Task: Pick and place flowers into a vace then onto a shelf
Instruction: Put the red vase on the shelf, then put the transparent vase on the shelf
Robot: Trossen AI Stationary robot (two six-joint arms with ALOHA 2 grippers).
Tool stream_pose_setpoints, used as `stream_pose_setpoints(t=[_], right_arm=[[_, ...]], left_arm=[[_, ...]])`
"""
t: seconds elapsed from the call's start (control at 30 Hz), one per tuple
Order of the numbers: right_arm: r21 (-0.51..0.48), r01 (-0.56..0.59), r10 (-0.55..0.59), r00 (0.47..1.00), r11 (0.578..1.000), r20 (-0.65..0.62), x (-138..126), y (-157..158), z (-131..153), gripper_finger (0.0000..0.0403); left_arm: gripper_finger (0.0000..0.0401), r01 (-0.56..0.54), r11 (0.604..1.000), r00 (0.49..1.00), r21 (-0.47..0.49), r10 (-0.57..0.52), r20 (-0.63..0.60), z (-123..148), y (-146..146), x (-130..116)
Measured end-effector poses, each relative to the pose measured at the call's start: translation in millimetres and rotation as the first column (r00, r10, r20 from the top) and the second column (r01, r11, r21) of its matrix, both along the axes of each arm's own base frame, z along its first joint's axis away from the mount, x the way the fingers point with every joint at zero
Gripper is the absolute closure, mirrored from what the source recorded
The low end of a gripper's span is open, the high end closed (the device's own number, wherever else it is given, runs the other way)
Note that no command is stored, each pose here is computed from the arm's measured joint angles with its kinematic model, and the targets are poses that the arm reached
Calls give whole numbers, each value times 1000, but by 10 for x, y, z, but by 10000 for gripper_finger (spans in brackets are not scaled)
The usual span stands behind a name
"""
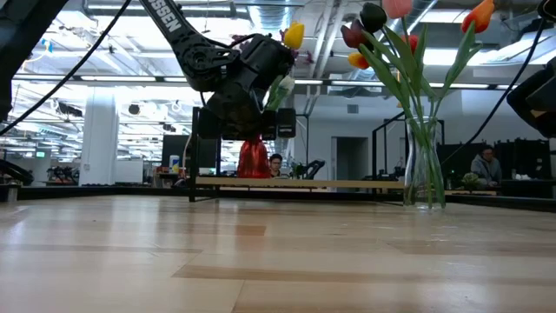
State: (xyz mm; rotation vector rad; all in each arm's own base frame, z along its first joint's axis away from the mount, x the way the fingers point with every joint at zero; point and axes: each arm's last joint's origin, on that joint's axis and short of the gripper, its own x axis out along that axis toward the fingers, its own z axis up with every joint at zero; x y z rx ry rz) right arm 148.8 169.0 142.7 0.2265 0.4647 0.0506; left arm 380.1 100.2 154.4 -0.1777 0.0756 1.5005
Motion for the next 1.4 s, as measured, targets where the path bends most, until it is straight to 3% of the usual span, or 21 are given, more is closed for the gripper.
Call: stream_pose_setpoints(t=[0.53,1.4], right_arm=[[0,0,0,1000,1000,0,0,0,0,403],[0,0,0,1000,1000,0,0,0,0,403]], left_arm=[[150,32,999,999,-3,-33,-22,2,-68,23],[146,86,996,991,24,-83,-106,7,-355,72]])
